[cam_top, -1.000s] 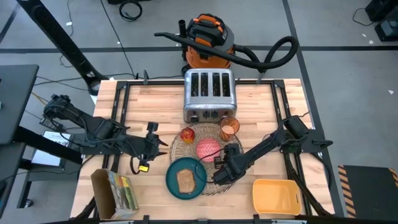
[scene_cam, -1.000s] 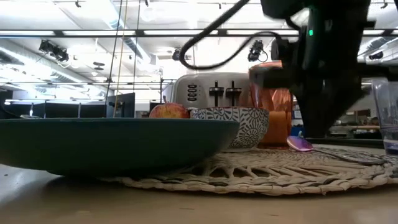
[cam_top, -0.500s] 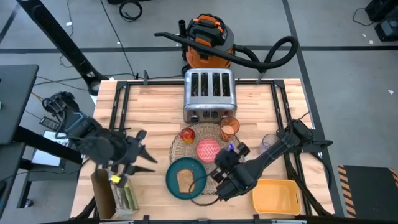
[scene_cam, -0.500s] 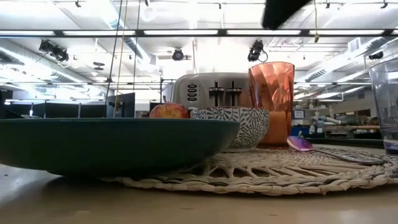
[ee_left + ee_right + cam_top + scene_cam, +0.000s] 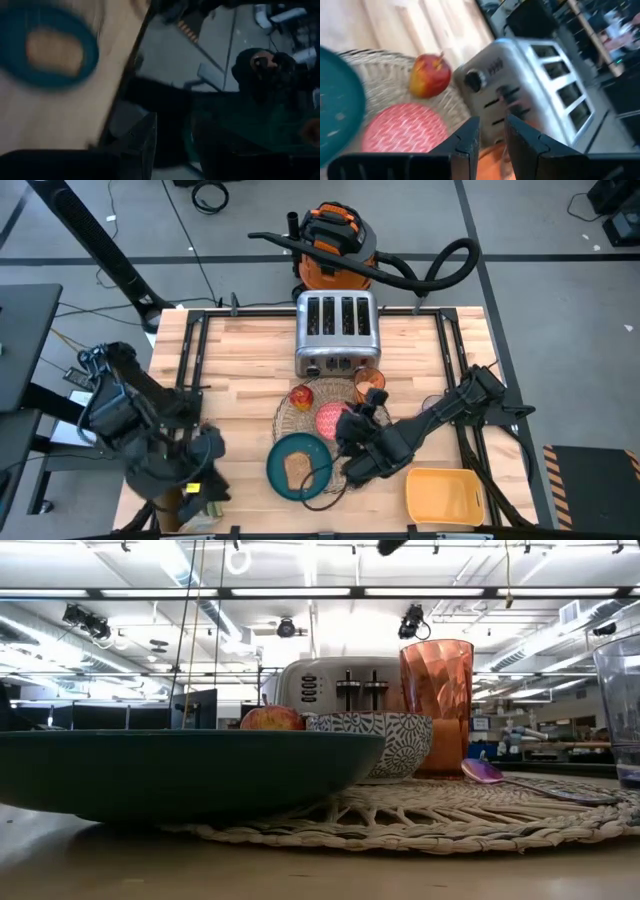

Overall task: Arrange a breakfast setting
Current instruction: Pour the yellow cereal from the cereal box into the red patterned bowl

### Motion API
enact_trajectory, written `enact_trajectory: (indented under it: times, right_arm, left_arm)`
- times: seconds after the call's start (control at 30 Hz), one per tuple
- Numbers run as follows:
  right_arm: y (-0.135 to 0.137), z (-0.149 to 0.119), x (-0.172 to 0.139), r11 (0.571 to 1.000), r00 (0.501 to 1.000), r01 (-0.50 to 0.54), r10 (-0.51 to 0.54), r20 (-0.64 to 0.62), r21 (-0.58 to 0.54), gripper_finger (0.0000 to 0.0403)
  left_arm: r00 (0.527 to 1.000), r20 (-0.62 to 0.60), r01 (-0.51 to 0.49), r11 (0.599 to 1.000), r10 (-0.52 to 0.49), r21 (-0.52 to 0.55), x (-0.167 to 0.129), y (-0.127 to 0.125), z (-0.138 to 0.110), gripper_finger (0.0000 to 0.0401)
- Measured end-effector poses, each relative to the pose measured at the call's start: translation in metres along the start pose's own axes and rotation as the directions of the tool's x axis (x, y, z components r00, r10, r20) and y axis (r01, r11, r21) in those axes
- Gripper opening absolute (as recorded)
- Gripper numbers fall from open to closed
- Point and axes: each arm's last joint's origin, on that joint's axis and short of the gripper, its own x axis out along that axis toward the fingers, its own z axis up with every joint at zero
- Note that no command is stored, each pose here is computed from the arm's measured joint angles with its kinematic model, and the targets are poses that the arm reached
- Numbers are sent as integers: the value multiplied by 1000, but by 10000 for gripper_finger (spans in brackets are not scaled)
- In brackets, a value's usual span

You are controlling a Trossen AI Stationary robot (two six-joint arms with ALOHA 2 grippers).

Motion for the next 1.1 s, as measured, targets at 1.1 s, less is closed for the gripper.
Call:
enact_trajectory:
  times: [1.1]
  right_arm:
    - [19, -28, 80, 910, 991, 130, -137, 12, -395, 96]
  left_arm:
    - [773, -482, -633, 450, 413, -630, 22, 38, -46, 128]
